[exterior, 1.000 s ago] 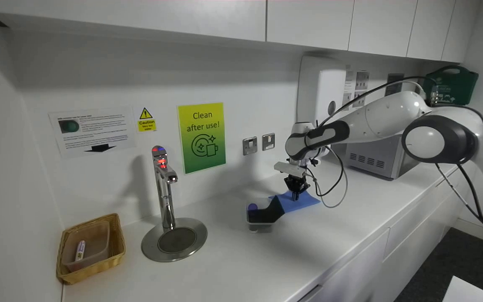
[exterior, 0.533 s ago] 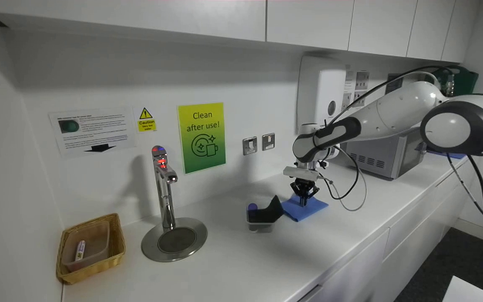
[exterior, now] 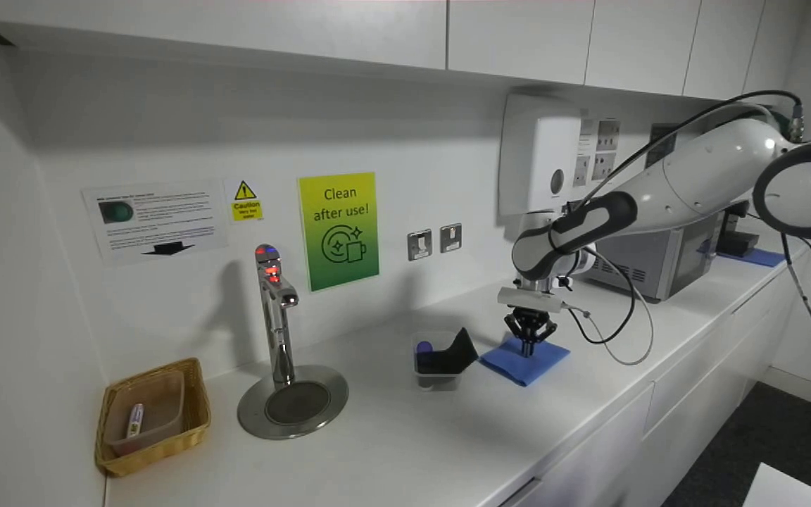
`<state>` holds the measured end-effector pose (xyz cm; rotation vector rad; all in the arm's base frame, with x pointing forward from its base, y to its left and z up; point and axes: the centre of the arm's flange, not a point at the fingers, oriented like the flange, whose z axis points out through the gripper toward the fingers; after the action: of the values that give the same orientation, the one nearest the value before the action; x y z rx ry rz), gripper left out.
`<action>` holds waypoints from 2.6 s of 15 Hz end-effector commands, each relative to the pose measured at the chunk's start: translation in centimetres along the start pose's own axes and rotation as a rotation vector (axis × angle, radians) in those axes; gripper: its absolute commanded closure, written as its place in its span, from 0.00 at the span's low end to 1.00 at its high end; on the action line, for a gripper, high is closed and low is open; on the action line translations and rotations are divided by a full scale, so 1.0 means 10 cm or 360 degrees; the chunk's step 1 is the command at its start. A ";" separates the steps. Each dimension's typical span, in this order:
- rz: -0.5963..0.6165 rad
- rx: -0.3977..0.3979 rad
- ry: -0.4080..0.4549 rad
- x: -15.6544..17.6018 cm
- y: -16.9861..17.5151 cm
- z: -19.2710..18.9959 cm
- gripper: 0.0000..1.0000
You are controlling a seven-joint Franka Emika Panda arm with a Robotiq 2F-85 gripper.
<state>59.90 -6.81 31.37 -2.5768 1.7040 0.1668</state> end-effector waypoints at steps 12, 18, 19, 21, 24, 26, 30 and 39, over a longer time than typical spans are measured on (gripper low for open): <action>0.0408 0.0129 0.0021 0.94 1.10 -0.07 1.00; 0.0723 0.0228 0.0034 1.69 1.43 -0.14 1.00; 0.0767 0.0245 0.0032 1.81 1.45 -0.18 1.00; 0.0840 0.0286 0.0053 2.02 1.47 -0.25 1.00; 0.0915 0.0340 0.0088 2.30 1.42 -0.41 1.00; 0.0947 0.0372 0.0114 2.45 1.34 -0.54 1.00; 0.0956 0.0427 0.0151 2.50 1.22 -0.74 1.00; 0.0620 0.0392 0.0027 1.70 1.19 -0.97 1.00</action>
<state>58.67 -30.69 37.88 -2.0006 2.1553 -0.1182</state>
